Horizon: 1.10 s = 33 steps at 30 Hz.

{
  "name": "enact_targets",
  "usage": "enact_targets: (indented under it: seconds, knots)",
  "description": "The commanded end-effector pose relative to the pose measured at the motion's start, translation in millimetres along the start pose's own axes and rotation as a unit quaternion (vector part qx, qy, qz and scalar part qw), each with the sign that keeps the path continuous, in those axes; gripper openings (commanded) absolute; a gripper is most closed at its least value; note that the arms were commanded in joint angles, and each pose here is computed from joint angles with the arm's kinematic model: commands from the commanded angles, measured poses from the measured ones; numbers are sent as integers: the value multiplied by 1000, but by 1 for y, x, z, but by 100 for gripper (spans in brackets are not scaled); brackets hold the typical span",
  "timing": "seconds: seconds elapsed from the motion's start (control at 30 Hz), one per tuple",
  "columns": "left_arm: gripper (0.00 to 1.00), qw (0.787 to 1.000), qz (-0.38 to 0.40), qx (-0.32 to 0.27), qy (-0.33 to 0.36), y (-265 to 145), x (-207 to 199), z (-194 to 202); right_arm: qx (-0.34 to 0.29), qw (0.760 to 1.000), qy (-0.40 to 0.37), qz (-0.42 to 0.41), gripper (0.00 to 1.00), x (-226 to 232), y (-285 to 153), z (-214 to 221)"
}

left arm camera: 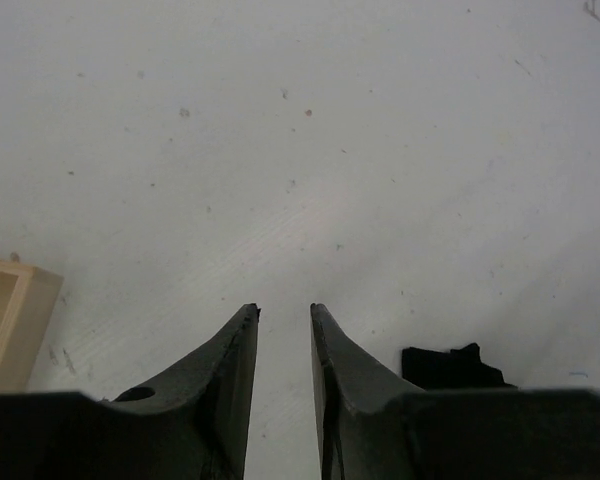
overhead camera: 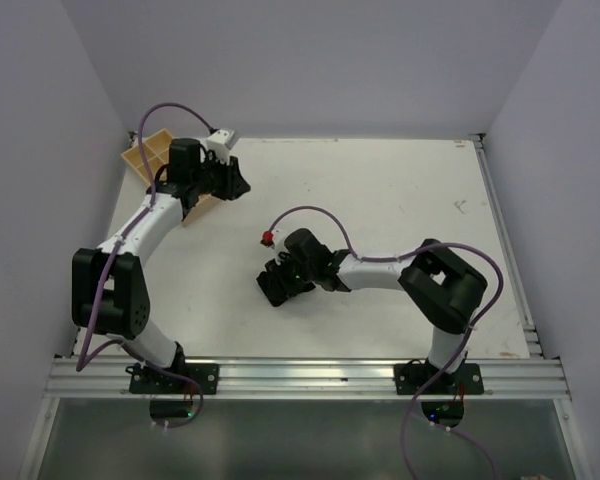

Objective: Roll the underwear

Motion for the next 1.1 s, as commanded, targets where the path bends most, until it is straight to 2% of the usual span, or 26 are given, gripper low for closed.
enact_targets:
  seconds: [0.0,0.03,0.17,0.27,0.37,0.53,0.57,0.63,0.8,1.07]
  knots:
    - [32,995,89,22,40,4,-13,17,149,987,60,-16,18,-11,-8,74]
    - [35,992,107,41,43,5,-14,34,153,986,65,-25,18,-10,-9,74]
    - [38,981,177,46,64,2,-28,68,164,981,85,-59,18,-14,-11,73]
    - [39,960,261,60,83,-2,-43,91,168,978,102,-73,18,-18,-11,75]
    - [46,937,329,88,79,-5,-55,110,169,974,114,-96,18,-18,-10,77]
    - [51,906,396,107,109,-1,-73,115,172,967,135,-132,20,-19,-8,76]
    - [51,897,408,117,127,7,-70,126,172,966,138,-134,20,-21,-7,77]
    - [51,885,421,155,122,6,-81,139,170,965,141,-138,20,-22,-7,76]
    - [53,866,453,171,125,0,-92,157,172,963,152,-140,20,-27,-7,78]
    - [58,867,441,197,125,-5,-88,170,180,962,156,-134,21,-33,-13,81]
Point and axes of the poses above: each gripper's point midway between its finger pads, its own y axis out along the fingers, its own x axis along the line the jaws close on, z = x × y, the point moved 3 cm from there along -y, back along the fingers, and after that the axes turned 4 degrees about -y, right-handed, at the moved point
